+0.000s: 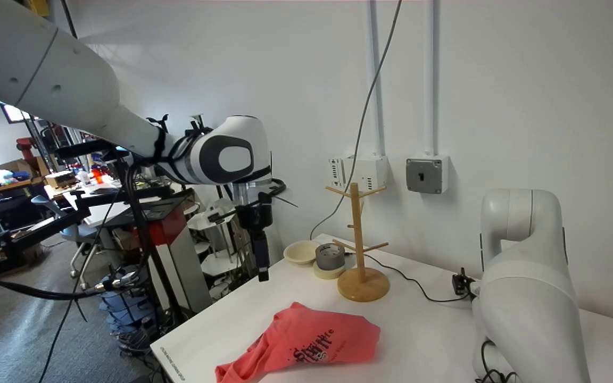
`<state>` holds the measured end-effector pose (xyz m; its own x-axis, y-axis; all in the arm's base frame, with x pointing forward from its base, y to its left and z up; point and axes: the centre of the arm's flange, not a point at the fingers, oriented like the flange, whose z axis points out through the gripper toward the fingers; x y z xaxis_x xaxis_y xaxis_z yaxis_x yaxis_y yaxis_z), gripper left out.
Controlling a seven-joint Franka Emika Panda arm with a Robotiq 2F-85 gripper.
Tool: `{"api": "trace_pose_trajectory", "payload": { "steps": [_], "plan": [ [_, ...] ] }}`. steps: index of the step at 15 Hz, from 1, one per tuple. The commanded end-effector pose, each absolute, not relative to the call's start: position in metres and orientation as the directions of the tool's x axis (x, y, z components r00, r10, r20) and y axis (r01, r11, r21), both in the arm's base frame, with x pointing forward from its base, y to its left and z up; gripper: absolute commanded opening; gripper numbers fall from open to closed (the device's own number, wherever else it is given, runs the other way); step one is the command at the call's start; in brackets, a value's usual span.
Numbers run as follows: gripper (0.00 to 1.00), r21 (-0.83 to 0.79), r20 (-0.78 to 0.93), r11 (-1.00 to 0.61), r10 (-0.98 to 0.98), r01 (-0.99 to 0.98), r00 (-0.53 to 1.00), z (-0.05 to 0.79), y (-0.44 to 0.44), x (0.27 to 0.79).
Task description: Unfold the shirt
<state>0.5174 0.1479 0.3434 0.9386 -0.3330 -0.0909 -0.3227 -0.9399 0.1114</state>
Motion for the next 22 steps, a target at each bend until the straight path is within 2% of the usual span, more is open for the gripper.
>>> {"api": "trace_pose_trajectory", "payload": {
  "steps": [1, 10, 22],
  "plan": [
    [1.00, 0.132, -0.076, -0.926, -0.365, -0.353, 0.928, 0.314, 0.165, 0.548],
    [1.00, 0.177, 0.004, -0.872, -0.463, -0.457, 0.886, 0.255, 0.182, 0.594],
    [1.00, 0.275, -0.005, -0.836, -0.496, -0.475, 0.868, 0.189, 0.191, 0.599]
  ]
}}
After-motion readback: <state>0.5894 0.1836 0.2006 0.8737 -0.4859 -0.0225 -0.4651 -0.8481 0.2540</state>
